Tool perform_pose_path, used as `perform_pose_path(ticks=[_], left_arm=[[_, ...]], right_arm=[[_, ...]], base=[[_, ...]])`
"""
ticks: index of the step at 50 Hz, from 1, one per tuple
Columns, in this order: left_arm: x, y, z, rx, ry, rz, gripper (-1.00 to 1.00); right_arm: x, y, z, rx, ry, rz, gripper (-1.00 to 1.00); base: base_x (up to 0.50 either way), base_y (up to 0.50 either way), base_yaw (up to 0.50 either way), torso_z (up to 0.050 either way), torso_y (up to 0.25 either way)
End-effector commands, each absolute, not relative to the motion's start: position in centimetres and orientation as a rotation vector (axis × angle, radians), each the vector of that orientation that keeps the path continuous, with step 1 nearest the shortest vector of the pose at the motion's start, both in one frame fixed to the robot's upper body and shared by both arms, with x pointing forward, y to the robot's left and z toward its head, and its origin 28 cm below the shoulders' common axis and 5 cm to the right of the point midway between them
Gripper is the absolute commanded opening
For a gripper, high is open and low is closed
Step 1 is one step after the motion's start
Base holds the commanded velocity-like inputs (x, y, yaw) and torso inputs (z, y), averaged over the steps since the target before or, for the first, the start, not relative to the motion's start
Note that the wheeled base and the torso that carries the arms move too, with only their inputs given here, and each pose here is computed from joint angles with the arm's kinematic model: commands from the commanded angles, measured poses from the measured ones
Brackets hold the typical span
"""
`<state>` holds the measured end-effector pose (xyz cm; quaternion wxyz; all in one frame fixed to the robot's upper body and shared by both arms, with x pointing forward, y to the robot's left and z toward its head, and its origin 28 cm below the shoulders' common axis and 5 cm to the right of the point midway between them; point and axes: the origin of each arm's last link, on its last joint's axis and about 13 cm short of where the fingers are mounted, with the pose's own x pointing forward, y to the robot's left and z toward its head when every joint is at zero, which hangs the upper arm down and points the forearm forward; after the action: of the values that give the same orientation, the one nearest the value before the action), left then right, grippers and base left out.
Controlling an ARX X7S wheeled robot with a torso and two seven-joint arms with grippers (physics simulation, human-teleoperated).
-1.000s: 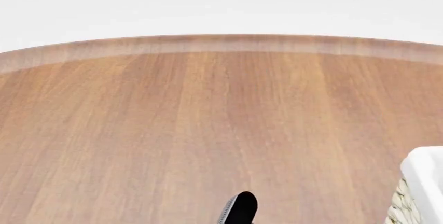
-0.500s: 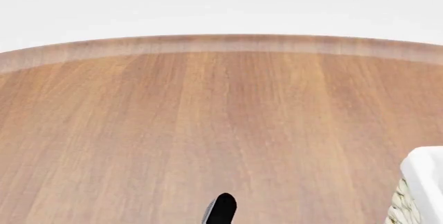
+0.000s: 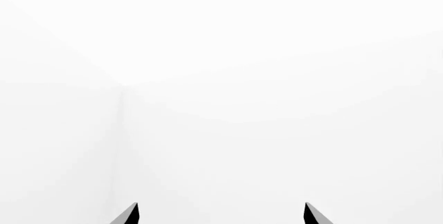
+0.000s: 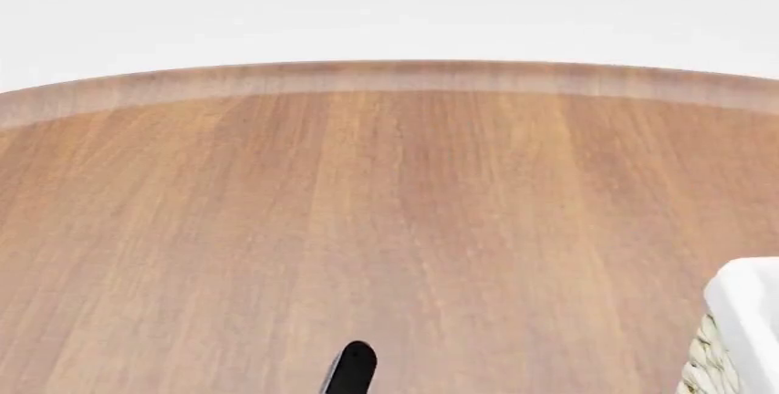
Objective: Pick the milk and place it in the basket.
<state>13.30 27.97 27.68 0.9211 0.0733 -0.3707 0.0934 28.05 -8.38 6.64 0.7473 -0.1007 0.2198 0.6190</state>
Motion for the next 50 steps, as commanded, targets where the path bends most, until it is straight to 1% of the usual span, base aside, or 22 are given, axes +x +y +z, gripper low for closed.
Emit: perform_pose_path(ticks=[1,33,50], left_arm=[[13.3,28.1,27.8,0.159,-0.792,0.193,1.00],[13.2,28.2,27.8,0.159,-0.791,0.194,1.00],[13.3,28.1,27.7,0.158,-0.788,0.192,1.00]], right_arm=[[28.8,-7.5,6.4,-0.228,0.480,1.395,1.00],[29.6,-5.9,5.2,-0.246,0.528,1.468,1.00],[30.7,-5.1,4.6,-0.248,0.545,1.500,1.00]], base=[[0.00,0.00,0.00,0.000,0.000],[0.00,0.00,0.00,0.000,0.000],[0.00,0.00,0.00,0.000,0.000]])
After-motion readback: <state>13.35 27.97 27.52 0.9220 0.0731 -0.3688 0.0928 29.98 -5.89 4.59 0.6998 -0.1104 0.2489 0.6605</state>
